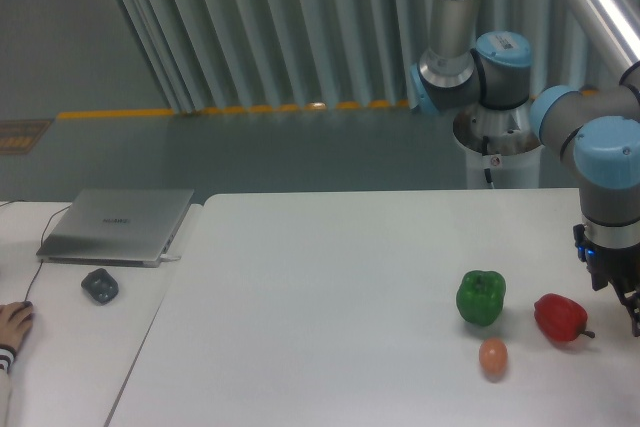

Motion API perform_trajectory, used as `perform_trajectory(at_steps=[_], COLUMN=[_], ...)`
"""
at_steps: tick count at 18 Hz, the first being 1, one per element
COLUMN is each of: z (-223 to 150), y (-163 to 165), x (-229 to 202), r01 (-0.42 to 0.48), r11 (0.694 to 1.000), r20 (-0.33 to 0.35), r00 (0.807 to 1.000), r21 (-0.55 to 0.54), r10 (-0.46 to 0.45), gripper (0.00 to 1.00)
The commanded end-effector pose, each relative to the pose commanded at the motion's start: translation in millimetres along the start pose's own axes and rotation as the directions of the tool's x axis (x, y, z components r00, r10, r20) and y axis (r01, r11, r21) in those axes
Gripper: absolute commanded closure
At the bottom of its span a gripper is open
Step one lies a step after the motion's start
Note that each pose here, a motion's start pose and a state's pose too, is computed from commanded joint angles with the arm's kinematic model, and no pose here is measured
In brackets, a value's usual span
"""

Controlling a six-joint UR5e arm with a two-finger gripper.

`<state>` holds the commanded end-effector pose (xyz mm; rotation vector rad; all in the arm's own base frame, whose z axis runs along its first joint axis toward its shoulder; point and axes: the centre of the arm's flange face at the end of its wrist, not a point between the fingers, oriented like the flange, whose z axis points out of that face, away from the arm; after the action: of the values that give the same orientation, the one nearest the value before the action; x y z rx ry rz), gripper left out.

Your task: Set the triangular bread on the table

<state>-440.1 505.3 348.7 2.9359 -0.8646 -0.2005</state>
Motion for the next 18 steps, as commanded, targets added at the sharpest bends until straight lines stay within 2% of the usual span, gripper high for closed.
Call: perform_trajectory(at_steps=[7, 15, 18], z=[-8.6, 8.9, 8.0], y=[0.9, 4.9, 20.0], x=[1.9, 10.1, 5.5], r01=[-0.006, 0.014, 0.032], r11=[1.0, 1.0, 0.999], r20=[0.013, 0.037, 0.048], r00=[1.0, 0.999, 0.998], r21=[0.004, 0.003, 0.029], r10=[0.006, -0.014, -0.034], gripper=[0.0, 0.0, 0.0])
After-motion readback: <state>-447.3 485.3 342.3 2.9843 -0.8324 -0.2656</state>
